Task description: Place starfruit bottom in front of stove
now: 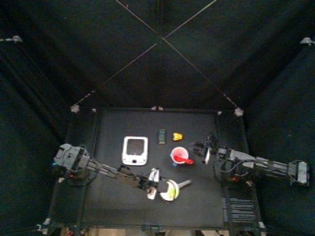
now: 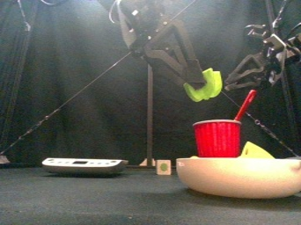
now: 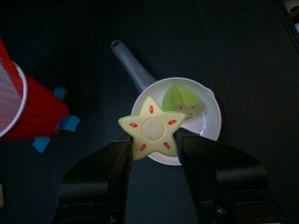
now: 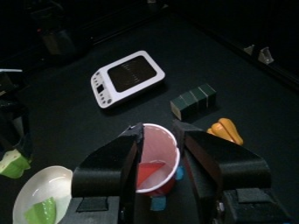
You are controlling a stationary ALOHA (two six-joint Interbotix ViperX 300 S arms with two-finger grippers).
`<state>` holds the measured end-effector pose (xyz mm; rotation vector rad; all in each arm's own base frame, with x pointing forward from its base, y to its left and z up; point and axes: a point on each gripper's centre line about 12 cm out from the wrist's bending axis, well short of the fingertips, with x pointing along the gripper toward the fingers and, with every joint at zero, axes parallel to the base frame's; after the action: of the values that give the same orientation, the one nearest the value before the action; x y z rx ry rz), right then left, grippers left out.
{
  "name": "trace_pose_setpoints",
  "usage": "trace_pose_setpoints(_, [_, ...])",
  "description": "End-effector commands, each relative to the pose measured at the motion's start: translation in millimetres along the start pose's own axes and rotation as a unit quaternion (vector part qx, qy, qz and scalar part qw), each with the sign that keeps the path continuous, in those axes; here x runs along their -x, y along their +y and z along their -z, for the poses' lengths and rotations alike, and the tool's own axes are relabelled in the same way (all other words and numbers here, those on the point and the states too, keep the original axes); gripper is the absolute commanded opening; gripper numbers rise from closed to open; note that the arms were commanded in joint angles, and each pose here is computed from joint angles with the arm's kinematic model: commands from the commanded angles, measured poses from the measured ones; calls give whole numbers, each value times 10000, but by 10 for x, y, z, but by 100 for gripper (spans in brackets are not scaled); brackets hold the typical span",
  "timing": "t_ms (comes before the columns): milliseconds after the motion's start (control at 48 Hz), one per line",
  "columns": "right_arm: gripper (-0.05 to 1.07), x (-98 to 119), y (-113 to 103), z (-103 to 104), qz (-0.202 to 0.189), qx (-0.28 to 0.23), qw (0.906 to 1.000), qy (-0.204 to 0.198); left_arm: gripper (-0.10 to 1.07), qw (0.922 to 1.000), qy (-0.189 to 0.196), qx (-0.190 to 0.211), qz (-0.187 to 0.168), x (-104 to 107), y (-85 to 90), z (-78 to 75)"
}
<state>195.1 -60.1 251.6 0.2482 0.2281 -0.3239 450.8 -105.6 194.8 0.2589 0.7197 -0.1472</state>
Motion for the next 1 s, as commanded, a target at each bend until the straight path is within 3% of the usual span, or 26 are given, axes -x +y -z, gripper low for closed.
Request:
trace_pose_setpoints(0, [74, 0, 121, -151, -243, -35, 9996, -166, 76, 9985, -506, 181, 92, 200, 63, -174])
trace_pose_setpoints(208, [74, -14, 437, -309, -892, -118, 9957, -236, 76, 9886, -1238, 735, 447, 351, 137, -107])
trace_pose_setpoints(479, [74, -96, 913, -322, -1778, -159, 9838, -184, 76, 9680, -1626, 1859, 450, 427, 396, 136])
trace_pose_setpoints(604, [73, -128, 1050, -253, -2016, -76, 9793, -146, 76, 9674, -1646, 1867, 462, 419, 392, 191])
trace_pose_setpoints(792, [73, -198, 1099, -178, -2048, -138, 9787, -46, 76, 9692, -1630, 1789, 464, 406, 388, 213])
trace_pose_setpoints(979, [73, -224, 1245, 116, -2216, -40, 9728, 670, 76, 9720, -1471, 1770, 468, 394, 359, 349])
